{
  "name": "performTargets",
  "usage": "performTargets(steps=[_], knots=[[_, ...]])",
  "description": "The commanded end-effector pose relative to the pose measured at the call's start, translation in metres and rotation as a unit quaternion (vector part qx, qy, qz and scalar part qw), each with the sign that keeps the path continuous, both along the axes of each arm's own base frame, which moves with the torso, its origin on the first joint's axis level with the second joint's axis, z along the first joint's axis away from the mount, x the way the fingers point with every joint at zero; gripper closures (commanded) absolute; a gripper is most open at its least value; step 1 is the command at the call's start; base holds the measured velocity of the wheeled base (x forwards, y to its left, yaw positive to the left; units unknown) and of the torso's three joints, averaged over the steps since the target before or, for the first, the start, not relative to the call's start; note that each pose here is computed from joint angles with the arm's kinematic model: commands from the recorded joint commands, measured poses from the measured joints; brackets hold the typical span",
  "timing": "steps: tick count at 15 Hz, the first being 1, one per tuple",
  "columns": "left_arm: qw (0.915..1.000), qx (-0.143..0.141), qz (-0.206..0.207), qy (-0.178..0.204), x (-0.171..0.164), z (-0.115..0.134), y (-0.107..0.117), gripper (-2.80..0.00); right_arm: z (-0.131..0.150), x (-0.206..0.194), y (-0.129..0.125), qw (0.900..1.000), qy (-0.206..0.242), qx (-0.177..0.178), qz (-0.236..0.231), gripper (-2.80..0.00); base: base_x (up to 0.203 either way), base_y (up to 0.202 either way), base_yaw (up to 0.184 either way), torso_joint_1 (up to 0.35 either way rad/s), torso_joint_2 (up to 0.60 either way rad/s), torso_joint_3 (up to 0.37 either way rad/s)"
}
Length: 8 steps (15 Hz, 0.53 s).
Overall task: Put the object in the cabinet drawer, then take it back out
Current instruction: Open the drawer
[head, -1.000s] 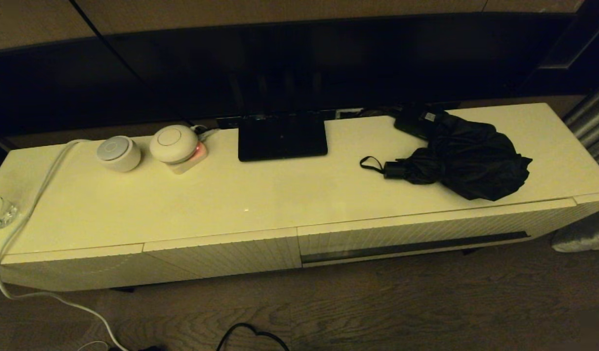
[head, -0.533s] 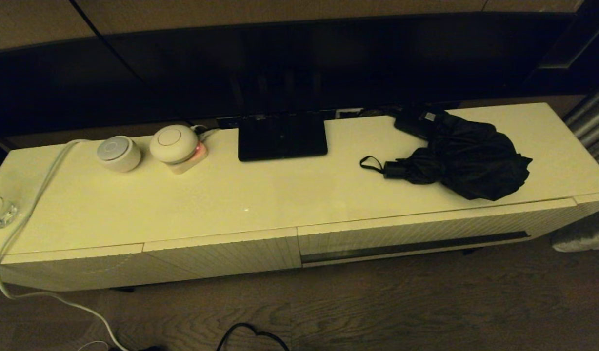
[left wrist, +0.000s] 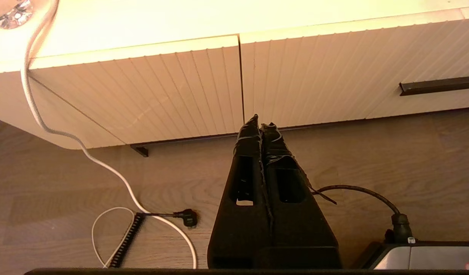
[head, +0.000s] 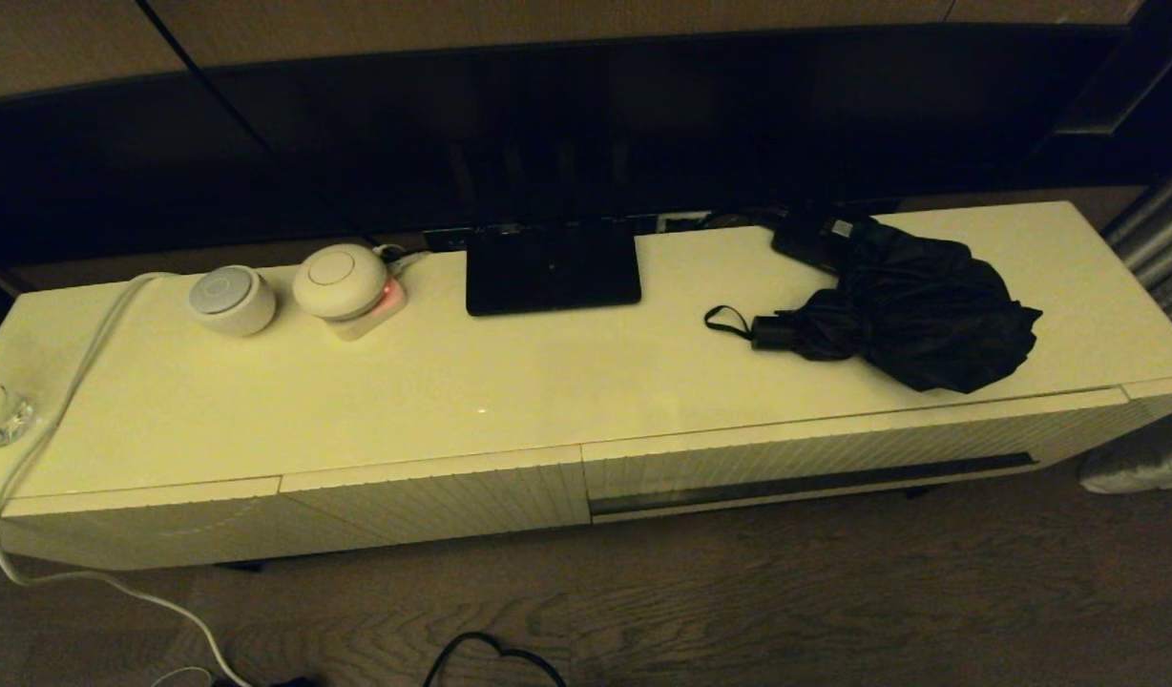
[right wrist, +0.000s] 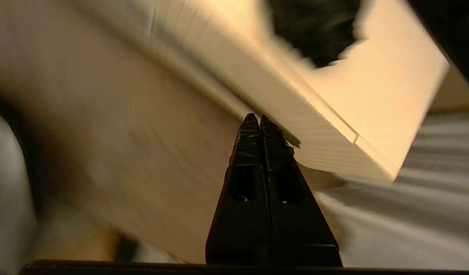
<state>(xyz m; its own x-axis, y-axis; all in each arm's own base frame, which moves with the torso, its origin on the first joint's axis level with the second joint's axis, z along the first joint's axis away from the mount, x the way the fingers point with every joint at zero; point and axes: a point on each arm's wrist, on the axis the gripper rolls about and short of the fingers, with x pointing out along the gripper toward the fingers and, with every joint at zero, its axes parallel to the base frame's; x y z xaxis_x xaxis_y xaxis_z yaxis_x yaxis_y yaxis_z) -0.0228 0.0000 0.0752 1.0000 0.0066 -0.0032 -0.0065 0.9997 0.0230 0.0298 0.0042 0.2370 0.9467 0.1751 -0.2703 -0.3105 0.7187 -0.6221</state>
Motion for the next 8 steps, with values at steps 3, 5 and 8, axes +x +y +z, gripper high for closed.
performTargets(steps=[3,5,8], knots=[[1.0,0.0,0.001,0.001,0.0,-0.001,0.0,0.0,-0.037,0.029,0.0,0.977,0.085,-0.185,0.062,0.0,0.0,0.0,0.0,0.0,0.0,0.0],[1.0,0.0,0.001,0.001,0.0,-0.001,0.0,0.0,-0.044,0.031,0.0,0.973,0.104,-0.198,0.062,0.0,0.0,0.0,0.0,0.0,0.0,0.0],[1.0,0.0,0.001,0.001,0.0,-0.001,0.0,0.0,-0.048,0.044,0.001,0.962,0.128,-0.226,0.089,0.0,0.0,0.0,0.0,0.0,0.0,0.0]])
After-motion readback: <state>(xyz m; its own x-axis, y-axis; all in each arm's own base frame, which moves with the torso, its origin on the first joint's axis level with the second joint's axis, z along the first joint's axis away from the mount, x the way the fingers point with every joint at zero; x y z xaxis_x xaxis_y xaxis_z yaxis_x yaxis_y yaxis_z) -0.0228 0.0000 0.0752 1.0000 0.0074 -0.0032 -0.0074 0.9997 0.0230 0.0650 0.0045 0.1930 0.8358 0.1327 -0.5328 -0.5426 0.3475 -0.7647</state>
